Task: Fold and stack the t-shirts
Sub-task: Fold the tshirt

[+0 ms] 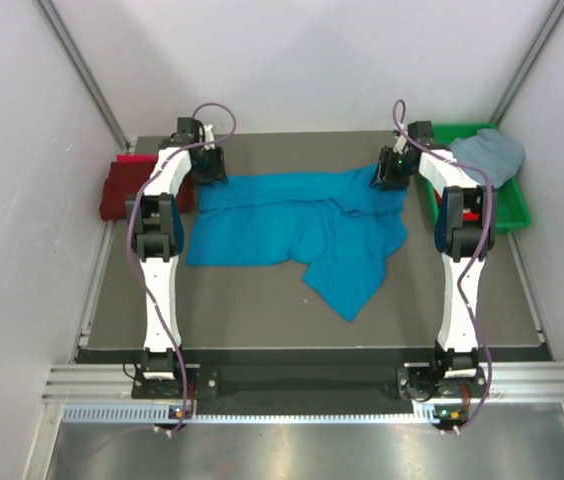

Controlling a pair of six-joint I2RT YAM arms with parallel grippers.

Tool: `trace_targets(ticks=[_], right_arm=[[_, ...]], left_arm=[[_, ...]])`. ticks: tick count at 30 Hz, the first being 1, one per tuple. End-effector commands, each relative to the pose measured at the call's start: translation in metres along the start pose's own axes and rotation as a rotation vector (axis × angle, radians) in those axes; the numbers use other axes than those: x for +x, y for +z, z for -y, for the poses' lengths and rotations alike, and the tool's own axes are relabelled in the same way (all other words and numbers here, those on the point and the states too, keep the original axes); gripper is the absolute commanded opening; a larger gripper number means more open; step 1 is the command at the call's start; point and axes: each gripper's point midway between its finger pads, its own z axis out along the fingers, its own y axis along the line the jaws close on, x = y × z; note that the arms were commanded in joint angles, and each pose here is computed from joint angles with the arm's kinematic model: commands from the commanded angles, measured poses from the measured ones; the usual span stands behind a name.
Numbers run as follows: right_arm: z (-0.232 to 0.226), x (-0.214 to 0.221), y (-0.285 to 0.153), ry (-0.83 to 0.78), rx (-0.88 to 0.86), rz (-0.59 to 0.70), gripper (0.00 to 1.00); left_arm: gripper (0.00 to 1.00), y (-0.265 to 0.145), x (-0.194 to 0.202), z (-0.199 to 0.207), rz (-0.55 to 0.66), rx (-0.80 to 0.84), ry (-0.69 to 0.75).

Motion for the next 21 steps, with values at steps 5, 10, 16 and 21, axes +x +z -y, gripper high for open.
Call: trace_targets(ticks=[5,10,16,21], right_arm=[[0.034,-0.017,0.020,-0.005,0.080,0.035,0.49],[0.063,-0.030,0.012,-0.012,0.142,0.068,0.49],[0.088,-0.049,0.008,-0.044,0.209,0.116,0.51],[0.077,-0.071,0.006,-0.097,0.184,0.169,0.52]], left_arm=[[0.58,0.039,-0.014,-0.019,0.056,-0.046,0.055],[0.58,0.049,-0.028,-0.024,0.107,-0.077,0.096],[0.58,0.058,-0.045,-0.029,0.174,-0.100,0.120],[0.58,0.055,-0.053,-0.020,0.202,-0.093,0.119]])
